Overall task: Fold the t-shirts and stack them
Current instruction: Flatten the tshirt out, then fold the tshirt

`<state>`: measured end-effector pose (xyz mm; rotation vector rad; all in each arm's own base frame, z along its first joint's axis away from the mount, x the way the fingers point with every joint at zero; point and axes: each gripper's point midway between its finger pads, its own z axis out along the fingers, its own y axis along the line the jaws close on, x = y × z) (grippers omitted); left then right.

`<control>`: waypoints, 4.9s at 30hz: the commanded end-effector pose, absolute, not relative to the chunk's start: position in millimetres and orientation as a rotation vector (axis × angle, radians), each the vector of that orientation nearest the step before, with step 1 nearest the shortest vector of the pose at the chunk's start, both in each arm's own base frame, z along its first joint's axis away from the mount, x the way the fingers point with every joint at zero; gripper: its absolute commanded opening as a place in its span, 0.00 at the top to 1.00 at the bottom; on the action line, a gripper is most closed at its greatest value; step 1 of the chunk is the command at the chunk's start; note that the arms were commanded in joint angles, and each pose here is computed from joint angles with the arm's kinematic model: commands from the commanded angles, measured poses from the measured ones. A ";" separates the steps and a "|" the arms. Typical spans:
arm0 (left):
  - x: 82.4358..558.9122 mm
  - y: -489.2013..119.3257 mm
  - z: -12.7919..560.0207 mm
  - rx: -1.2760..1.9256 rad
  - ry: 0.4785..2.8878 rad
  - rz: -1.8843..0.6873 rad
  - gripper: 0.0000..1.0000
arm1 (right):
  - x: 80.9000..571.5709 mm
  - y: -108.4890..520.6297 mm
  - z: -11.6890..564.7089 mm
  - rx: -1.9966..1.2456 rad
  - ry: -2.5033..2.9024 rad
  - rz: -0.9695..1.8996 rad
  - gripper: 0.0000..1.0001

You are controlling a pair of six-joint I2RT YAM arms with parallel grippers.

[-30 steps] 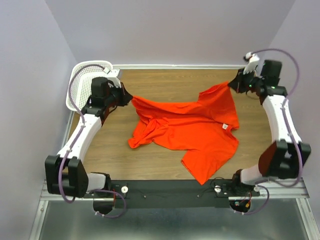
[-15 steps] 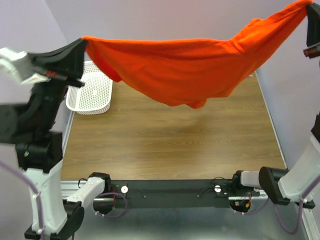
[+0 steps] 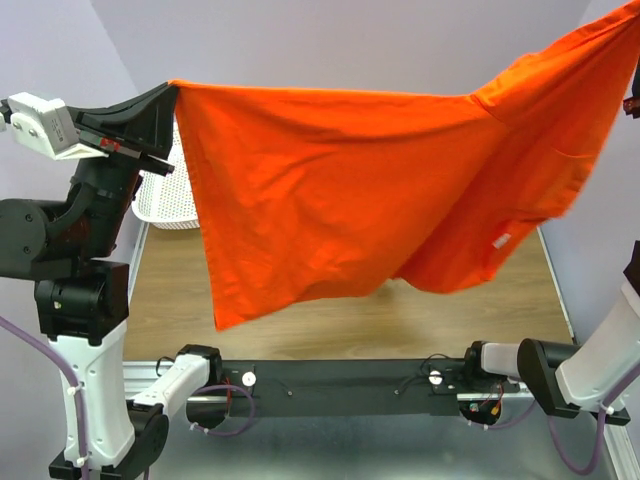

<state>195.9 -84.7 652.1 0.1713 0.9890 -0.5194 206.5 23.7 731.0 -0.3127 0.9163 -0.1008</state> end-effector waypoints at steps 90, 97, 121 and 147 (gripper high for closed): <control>622.1 -100.3 110.8 -0.171 2.088 -0.212 1.00 | 555.0 -33.4 133.0 -0.176 1.958 0.092 0.99; 642.9 -101.4 112.3 -0.140 2.086 -0.227 1.00 | 569.7 -24.0 159.6 -0.144 1.900 0.166 0.99; 667.8 -79.7 109.2 -0.181 2.069 -0.240 1.00 | 649.1 28.9 162.5 -0.140 1.874 0.150 0.99; 672.0 -35.5 99.2 -0.295 2.073 -0.205 1.00 | 631.7 68.9 200.4 -0.244 1.847 0.126 0.99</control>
